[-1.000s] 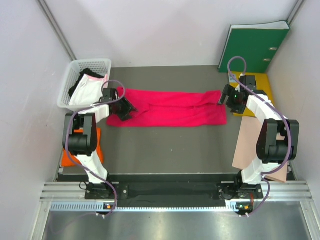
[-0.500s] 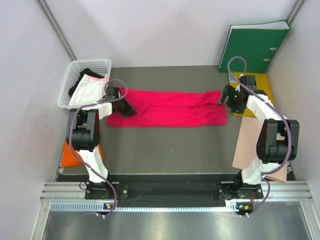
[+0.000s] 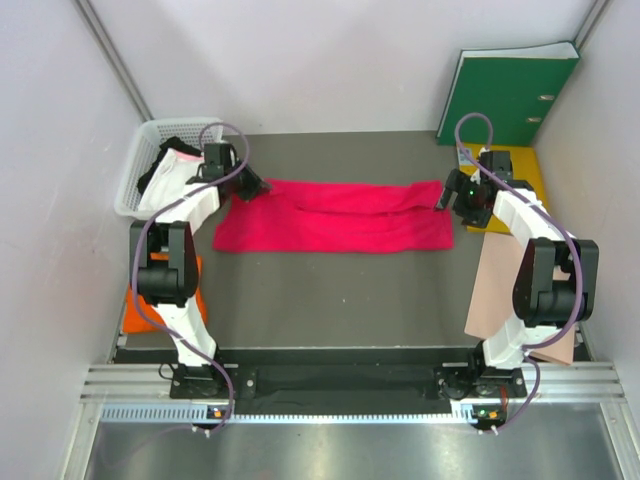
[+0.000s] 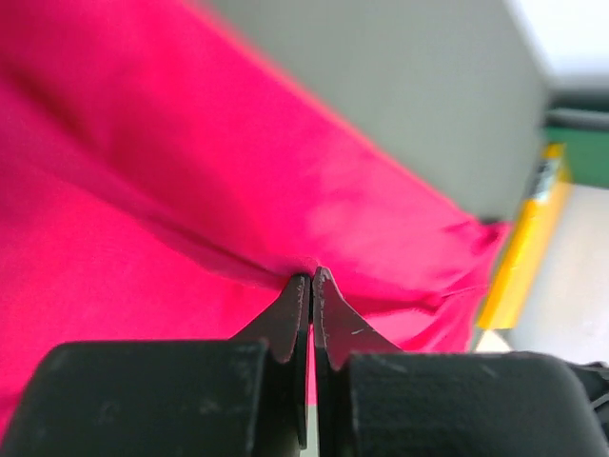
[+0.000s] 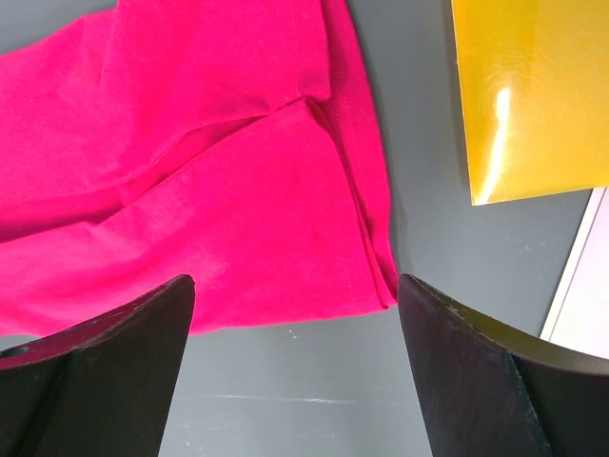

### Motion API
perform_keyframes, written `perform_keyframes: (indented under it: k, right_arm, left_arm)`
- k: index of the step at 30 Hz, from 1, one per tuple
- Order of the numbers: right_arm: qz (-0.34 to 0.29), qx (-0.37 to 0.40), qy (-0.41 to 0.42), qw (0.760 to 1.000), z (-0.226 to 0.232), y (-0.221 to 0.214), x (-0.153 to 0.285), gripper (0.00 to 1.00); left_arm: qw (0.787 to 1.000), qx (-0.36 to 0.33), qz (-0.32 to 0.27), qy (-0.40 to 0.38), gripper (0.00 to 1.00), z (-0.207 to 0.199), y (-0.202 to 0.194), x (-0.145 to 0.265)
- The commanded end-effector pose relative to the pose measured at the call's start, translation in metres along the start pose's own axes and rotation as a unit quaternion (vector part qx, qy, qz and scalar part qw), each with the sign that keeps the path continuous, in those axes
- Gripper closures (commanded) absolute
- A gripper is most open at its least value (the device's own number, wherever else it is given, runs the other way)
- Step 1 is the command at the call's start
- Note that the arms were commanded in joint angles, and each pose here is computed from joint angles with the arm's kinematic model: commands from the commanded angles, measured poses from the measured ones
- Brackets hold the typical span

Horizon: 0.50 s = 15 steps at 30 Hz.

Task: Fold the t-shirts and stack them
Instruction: Fold the other side of the tshirt into a rectangle

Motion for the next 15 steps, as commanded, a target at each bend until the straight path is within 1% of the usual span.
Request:
perform_keyframes:
  k: [1,4,6,7,8,9,10,12,15]
  right_arm:
    - [-0.009,0.013,0.004,1.000,0.002,-0.001,0.003,0.13]
    - [-0.006,0.012,0.002,1.000,0.001,-0.005,0.001,0.13]
    - [-0.007,0.012,0.003,1.000,0.001,-0.005,0.001,0.13]
    - [-0.006,0.012,0.002,1.000,0.001,-0.006,0.000,0.13]
    - [-0.008,0.013,0.002,1.000,0.001,-0.004,0.001,0.13]
    - [-0.010,0.016,0.001,1.000,0.001,-0.003,0.002,0.13]
    - [-0.008,0.018,0.000,1.000,0.001,-0.003,0.002,0.13]
    - [-0.020,0.029,-0.003,0.999,0.003,0.004,0.007,0.13]
    - [-0.037,0.046,-0.009,0.998,0.004,0.016,0.011,0.12]
  left_arm:
    - [0.998,0.000,-0.034,-0.049,1.00,-0.031,0.021,-0.002]
    - [0.998,0.012,-0.031,-0.053,1.00,-0.034,0.026,-0.014]
    - [0.999,0.019,-0.022,-0.043,1.00,-0.029,0.027,-0.027]
    - [0.999,0.020,-0.024,-0.044,0.98,-0.033,0.031,-0.029]
    - [0.999,0.026,-0.011,-0.033,0.75,-0.027,0.030,-0.038]
    - [0.999,0.024,-0.005,-0.028,0.45,-0.026,0.031,-0.040]
    - [0.999,0.019,-0.004,-0.029,0.02,-0.033,0.035,-0.040]
    - [1.000,0.010,0.003,-0.024,0.01,-0.033,0.034,-0.039]
    - [0.999,-0.008,-0.012,-0.036,0.01,-0.040,0.033,-0.018]
Point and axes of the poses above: each gripper's point midway between its finger pads, its own x axis back along the fingers, its own z axis along the line the jaws close on, y = z × x, the point moved 10 cm from there along x, back along the fingers, and after that the axes turned 5 degrees about x, right-handed, at the moved point
